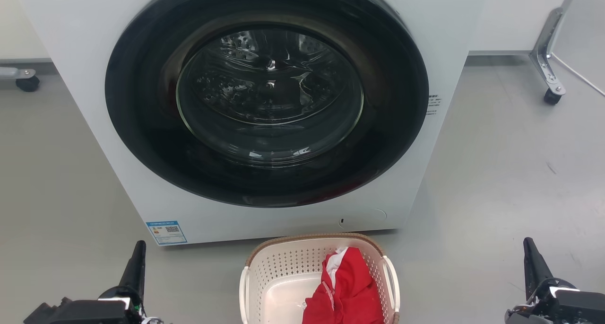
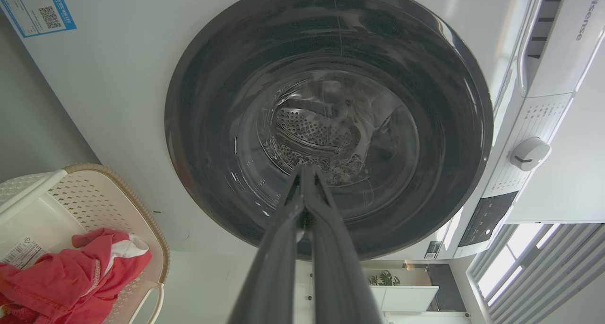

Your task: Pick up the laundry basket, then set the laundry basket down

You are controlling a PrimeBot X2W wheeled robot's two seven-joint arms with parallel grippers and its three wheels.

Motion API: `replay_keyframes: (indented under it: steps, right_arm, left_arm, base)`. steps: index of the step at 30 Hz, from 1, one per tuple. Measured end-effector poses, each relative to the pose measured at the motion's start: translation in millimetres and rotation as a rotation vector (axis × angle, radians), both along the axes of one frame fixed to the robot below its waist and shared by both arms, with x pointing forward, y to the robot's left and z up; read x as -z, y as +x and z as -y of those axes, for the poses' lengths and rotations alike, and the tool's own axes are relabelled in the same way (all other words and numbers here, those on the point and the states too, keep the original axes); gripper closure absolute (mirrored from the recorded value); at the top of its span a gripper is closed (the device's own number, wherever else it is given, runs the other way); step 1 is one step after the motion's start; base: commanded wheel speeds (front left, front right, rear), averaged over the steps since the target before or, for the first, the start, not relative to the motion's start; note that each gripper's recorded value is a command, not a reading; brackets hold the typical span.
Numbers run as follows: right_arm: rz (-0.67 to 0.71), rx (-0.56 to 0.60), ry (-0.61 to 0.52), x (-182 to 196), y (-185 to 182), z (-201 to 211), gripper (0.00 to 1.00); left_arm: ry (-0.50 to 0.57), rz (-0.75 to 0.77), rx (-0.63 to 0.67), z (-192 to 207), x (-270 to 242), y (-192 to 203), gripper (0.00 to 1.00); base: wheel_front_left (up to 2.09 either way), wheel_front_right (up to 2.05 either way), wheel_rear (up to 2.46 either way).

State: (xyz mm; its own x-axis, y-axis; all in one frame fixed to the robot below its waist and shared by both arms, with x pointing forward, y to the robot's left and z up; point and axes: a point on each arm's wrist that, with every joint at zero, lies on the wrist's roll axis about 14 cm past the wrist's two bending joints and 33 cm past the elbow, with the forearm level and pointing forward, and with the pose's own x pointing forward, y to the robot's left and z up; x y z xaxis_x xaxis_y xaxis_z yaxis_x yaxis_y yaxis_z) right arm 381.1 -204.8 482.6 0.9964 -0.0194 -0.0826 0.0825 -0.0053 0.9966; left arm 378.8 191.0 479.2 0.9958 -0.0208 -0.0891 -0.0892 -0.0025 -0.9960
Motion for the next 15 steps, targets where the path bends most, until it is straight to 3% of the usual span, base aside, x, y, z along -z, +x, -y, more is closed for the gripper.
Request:
replay_keyframes:
  steps: [15]
  right_arm:
    - [0.000,0.000,0.000,-0.1,0.0,0.0,1.00]
  left_arm:
    - [0.000,0.000,0.000,0.1,-0.1,0.0,1.00]
  base:
    - [0.00,0.00,0.00]
